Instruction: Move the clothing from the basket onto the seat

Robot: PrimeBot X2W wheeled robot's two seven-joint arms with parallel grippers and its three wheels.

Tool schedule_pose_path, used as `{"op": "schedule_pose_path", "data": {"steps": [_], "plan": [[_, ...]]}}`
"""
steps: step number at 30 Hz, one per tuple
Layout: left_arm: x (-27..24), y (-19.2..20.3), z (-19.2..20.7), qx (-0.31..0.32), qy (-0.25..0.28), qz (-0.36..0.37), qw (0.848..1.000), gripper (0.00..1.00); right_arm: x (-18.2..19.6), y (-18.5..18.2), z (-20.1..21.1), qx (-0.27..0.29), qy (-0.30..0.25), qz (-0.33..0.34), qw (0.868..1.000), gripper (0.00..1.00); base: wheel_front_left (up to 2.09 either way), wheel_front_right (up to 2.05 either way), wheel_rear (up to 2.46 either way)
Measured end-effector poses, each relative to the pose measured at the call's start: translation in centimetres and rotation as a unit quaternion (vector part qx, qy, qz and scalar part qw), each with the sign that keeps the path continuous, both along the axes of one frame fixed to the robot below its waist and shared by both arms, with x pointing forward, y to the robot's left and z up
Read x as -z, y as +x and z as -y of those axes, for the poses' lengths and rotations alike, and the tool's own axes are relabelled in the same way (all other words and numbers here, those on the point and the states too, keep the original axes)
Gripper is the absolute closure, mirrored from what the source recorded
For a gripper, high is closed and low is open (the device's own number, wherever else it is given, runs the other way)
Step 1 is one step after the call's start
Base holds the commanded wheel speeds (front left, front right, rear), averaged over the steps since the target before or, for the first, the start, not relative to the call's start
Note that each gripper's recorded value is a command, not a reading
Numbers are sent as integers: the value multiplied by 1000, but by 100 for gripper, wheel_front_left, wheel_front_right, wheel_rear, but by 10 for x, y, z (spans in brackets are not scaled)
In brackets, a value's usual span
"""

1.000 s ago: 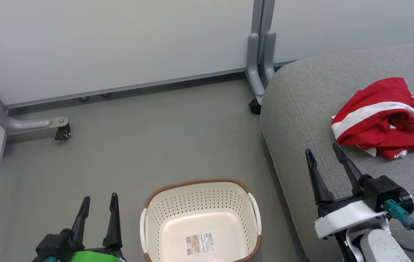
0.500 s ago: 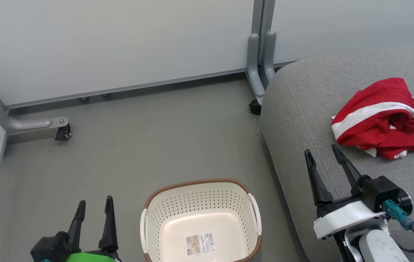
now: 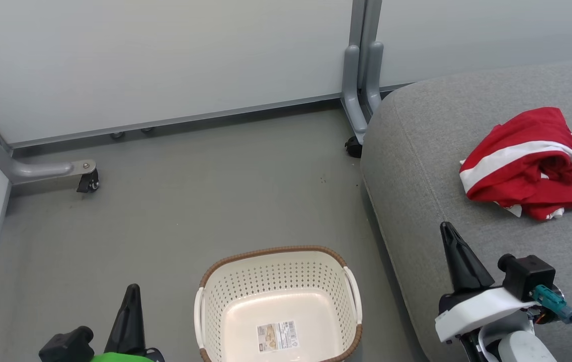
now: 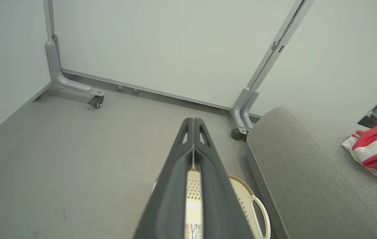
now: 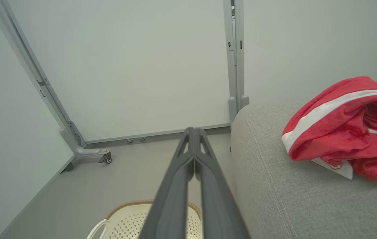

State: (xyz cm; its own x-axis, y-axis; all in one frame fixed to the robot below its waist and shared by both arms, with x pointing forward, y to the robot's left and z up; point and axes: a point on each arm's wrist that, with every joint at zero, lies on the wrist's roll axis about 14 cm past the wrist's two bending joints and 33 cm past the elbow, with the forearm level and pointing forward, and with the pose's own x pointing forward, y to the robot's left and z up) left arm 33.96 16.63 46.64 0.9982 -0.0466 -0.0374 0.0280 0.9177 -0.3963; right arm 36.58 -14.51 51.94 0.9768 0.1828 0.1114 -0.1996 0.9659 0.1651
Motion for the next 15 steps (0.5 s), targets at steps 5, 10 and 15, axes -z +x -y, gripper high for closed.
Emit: {"op": "schedule_pose_path", "data": {"steps": [5,10,15], "plan": [[2,1,-3,-10,-39,-10,999,100,3,1,7,12,48,-16,999,100,0,0,0],[3,2,-7,-21,-77,-17,997,100,5,3,12,20,91,-30,995,100,0,0,0],[2,5,-11,-30,-115,-21,993,100,7,4,18,29,134,-43,990,100,0,0,0]]}}
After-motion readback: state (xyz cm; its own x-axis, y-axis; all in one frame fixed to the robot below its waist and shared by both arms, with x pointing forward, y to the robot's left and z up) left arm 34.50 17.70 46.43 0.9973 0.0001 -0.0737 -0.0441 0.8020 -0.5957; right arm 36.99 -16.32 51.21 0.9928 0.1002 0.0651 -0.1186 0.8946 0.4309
